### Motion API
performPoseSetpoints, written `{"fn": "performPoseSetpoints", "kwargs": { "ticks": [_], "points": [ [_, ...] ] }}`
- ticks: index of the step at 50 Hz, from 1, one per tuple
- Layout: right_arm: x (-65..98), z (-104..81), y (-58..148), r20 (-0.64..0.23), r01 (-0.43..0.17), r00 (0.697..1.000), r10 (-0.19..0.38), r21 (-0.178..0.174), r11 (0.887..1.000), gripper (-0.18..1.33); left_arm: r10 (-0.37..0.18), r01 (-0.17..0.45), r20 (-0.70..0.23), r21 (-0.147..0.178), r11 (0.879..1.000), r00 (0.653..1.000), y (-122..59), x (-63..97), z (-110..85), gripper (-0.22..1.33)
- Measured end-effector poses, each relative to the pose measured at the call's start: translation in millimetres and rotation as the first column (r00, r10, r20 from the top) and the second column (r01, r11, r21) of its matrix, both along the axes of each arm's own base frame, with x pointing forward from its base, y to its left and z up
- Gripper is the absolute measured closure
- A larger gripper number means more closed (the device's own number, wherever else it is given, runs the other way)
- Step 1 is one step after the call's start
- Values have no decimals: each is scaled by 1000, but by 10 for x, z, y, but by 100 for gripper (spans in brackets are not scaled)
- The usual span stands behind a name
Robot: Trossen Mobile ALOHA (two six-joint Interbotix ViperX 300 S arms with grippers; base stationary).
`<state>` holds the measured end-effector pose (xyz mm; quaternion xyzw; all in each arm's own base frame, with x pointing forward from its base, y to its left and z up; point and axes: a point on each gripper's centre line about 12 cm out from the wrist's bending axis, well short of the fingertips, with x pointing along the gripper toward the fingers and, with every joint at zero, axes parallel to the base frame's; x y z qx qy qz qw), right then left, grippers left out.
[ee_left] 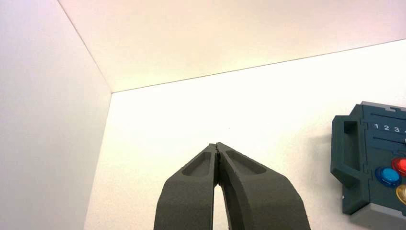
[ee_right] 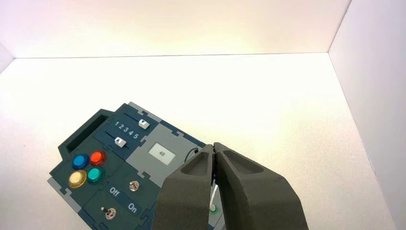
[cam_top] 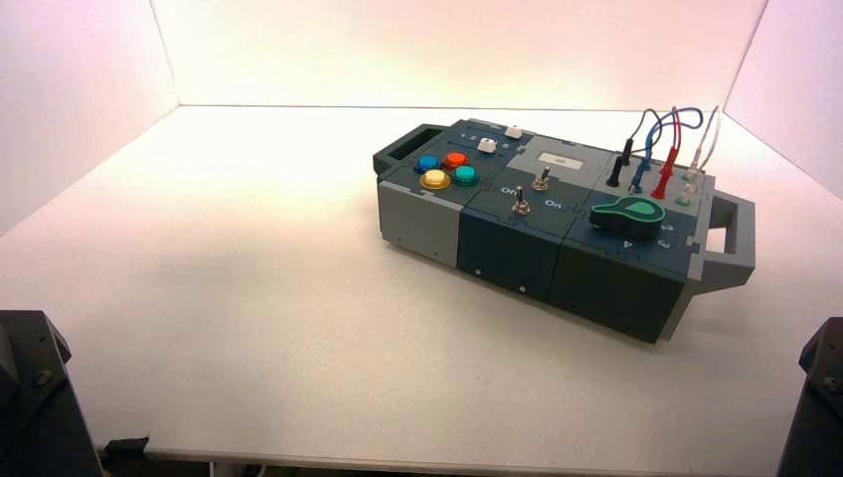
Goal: Move the bottom slider to position 5.
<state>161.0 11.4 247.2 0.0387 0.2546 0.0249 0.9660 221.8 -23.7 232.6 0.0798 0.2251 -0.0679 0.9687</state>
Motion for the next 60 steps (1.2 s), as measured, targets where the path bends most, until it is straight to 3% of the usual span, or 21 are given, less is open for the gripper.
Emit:
{"fn": "performPoseSetpoints", "kwargs": {
  "ticks": [20,29,36,44,53,60],
  "points": [
    [-2,0,20,0,-12,1000,12,0,1000,129,-3,3,-11,1,1000,1000,-6,-6,-11,128],
    [-6,-3,47,-3,-29,1000,29,0,1000,129,-45,45,-14,1,999,999,-98,-15,-18,128],
    [-6,-9,47,-8,-29,1000,29,0,1000,129,-118,119,-76,7,993,990,-279,23,-135,128],
    [-11,-11,49,-11,-31,999,31,-1,1000,129,-220,224,-179,3,975,959,-600,144,-247,128],
    [-10,-15,49,-14,-31,999,31,-1,1000,129,-316,335,-307,10,942,898,-1057,388,-455,128],
    [-14,-23,49,-21,-31,999,31,-1,1000,129,-347,375,-354,12,927,869,-1348,638,-561,128]
  ]
}}
